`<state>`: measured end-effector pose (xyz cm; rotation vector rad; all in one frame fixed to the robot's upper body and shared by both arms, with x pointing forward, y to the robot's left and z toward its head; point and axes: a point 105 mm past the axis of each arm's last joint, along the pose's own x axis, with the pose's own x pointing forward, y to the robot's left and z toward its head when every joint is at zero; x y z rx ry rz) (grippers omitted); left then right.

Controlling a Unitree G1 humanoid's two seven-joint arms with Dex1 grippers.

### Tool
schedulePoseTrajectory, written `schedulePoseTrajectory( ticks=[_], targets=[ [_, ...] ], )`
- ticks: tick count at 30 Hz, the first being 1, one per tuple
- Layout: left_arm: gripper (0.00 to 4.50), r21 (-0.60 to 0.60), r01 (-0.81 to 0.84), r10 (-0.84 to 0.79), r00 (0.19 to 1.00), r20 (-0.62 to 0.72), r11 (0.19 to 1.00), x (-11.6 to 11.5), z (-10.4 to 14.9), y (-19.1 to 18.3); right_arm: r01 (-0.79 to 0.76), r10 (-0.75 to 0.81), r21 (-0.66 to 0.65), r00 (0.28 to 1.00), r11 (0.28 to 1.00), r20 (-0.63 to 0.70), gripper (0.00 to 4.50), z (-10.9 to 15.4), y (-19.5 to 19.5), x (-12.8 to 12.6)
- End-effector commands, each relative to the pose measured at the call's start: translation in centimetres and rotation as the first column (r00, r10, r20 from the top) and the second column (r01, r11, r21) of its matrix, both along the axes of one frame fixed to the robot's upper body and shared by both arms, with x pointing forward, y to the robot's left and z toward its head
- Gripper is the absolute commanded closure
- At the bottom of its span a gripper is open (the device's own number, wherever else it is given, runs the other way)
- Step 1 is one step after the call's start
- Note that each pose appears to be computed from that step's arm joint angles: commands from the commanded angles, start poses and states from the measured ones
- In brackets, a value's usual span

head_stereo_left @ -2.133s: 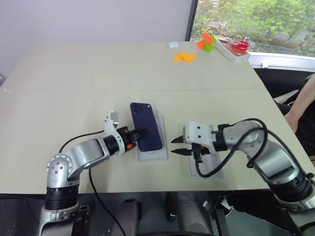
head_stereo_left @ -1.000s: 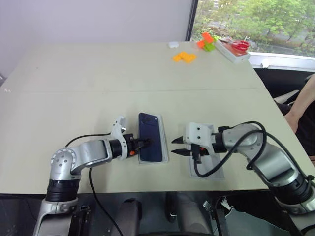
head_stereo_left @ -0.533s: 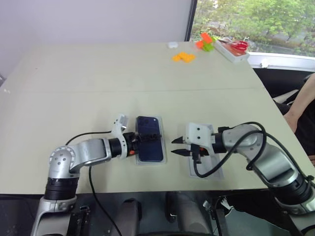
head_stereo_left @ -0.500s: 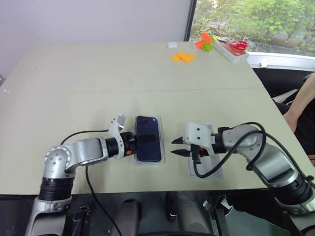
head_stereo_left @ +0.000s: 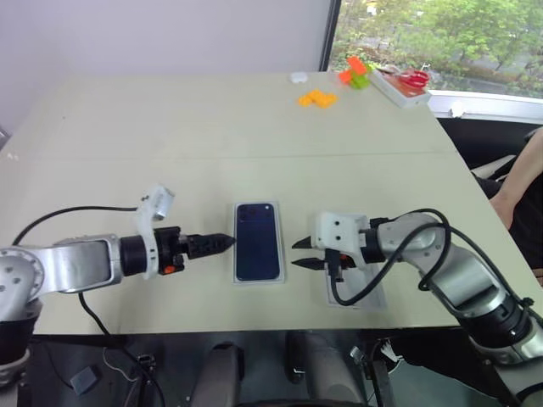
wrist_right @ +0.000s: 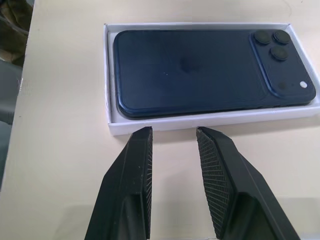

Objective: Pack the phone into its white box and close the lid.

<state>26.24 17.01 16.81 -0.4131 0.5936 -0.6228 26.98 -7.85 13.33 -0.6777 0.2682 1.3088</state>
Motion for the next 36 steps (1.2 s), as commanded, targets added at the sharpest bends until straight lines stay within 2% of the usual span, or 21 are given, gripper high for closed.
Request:
schedulePoseTrajectory(
  ticks=[1, 3, 8, 14, 17, 20, 24, 30, 36],
  targets=[
    [0.30, 0.139, -0.327, 0.267, 0.905, 0.332, 0.935, 2.7, 2.7, 5.2, 0.046, -0.050, 0.059, 0.996, 0.997, 0.072, 3.03, 1.5, 0.1, 1.3],
    [0.30, 0.200, -0.385, 0.282, 0.870, 0.404, 0.901, 2.9, 2.1, 6.7, 0.084, -0.090, 0.080, 0.993, 0.993, 0.075, 3.03, 1.6, -0.1, 2.0],
    [0.30, 0.384, -0.357, 0.171, 0.882, 0.439, 0.852, 2.8, -0.9, 7.5, 0.153, -0.162, 0.101, 0.983, 0.983, 0.089, 3.03, 1.5, -0.5, 3.0],
    [0.30, 0.383, -0.288, 0.124, 0.909, 0.398, 0.878, 2.4, -3.0, 6.6, 0.204, -0.214, 0.106, 0.973, 0.973, 0.088, 3.03, 1.0, -1.0, 3.6],
    [0.22, 0.445, -0.219, 0.030, 0.919, 0.394, 0.868, 2.0, -4.0, 5.4, 0.218, -0.226, 0.108, 0.972, 0.970, 0.063, 4.44, 0.8, -1.2, 3.5],
    [1.11, 0.468, -0.151, -0.036, 0.929, 0.367, 0.871, 1.7, -4.9, 3.8, 0.238, -0.242, 0.084, 0.969, 0.968, 0.052, 4.50, 0.3, -1.3, 3.5],
    [3.12, 0.505, -0.082, -0.121, 0.927, 0.355, 0.859, 1.8, -5.5, 1.6, 0.261, -0.263, 0.049, 0.963, 0.964, 0.048, 4.50, -0.5, -0.9, 3.6],
    [3.12, 0.560, -0.002, -0.209, 0.926, 0.313, 0.829, 2.3, -6.7, -0.9, 0.294, -0.294, -0.007, 0.955, 0.956, 0.045, 4.50, -1.9, -0.4, 3.7],
    [3.12, 0.544, 0.099, -0.274, 0.928, 0.251, 0.834, 2.2, -7.7, -3.7, 0.312, -0.312, -0.004, 0.949, 0.950, 0.037, 4.50, -2.1, 0.5, 3.9]
  ],
)
